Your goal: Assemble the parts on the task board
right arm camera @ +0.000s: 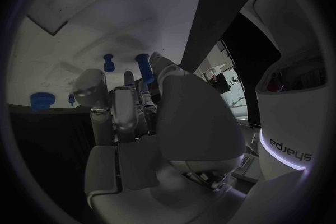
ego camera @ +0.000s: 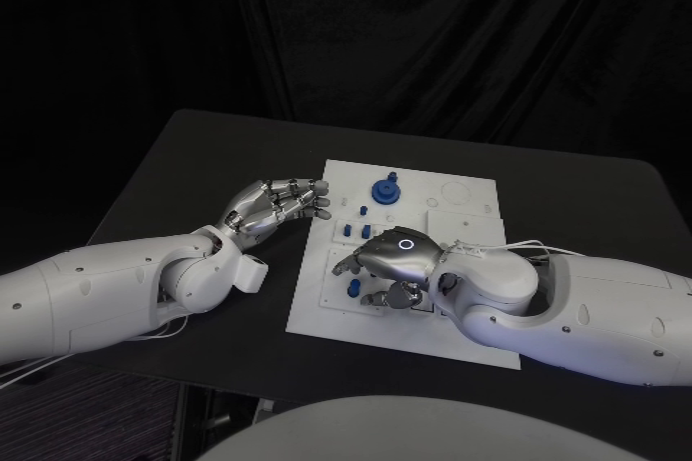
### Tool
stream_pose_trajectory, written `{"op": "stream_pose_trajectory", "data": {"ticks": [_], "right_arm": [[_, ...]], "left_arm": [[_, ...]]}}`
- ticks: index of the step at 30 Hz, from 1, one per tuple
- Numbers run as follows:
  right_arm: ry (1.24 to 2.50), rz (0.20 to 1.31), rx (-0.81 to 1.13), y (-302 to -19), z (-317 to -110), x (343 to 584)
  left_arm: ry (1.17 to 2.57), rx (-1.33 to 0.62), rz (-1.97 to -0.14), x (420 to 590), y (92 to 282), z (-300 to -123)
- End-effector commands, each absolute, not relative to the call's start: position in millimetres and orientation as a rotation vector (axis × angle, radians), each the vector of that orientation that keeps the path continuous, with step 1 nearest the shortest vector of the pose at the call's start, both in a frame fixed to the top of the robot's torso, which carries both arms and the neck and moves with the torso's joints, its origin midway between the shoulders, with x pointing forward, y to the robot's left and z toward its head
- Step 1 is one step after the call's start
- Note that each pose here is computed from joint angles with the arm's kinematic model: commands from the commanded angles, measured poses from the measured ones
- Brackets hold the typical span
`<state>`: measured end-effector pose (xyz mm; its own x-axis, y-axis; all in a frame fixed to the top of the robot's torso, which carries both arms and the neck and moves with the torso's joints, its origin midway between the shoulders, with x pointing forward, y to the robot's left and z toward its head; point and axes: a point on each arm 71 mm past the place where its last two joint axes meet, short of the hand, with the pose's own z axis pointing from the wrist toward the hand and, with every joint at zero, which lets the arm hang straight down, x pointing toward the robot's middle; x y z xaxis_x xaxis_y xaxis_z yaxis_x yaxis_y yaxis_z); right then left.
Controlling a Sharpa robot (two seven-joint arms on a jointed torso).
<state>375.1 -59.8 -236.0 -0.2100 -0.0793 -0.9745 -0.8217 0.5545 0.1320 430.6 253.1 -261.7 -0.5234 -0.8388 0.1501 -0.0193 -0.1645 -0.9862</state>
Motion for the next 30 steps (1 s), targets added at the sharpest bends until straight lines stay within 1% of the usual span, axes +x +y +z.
{"op": "stream_pose_trajectory", "data": {"ticks": [1, 5, 9, 12, 15, 18, 22, 26, 30], "right_arm": [[1.631, 0.847, -0.704, -67.1, -231.2, 374.5], [1.587, 0.889, -0.610, -84.6, -217.5, 374.8], [1.537, 0.918, -0.489, -109.1, -194.8, 377.4], [1.536, 0.908, -0.388, -134.5, -178.9, 379.0], [1.571, 0.875, -0.281, -161.5, -170.3, 379.8], [1.625, 0.828, -0.198, -182.8, -169.2, 381.1], [1.726, 0.742, -0.079, -211.6, -173.8, 383.6], [1.797, 0.666, -0.005, -230.7, -180.5, 383.5], [1.853, 0.598, 0.050, -244.4, -188.8, 382.0]], "left_arm": [[1.451, -0.977, -1.800, 429.8, 252.3, -258.3], [1.448, -0.977, -1.796, 429.2, 253.8, -258.2], [1.442, -0.977, -1.791, 428.9, 255.9, -257.9], [1.436, -0.976, -1.784, 428.6, 257.9, -257.5], [1.430, -0.975, -1.782, 428.2, 258.7, -256.9], [1.416, -0.969, -1.780, 427.7, 259.4, -255.9], [1.376, -0.951, -1.784, 426.2, 259.4, -252.6], [1.347, -0.936, -1.795, 424.2, 257.4, -248.7], [1.321, -0.914, -1.810, 424.8, 254.5, -240.3]]}}
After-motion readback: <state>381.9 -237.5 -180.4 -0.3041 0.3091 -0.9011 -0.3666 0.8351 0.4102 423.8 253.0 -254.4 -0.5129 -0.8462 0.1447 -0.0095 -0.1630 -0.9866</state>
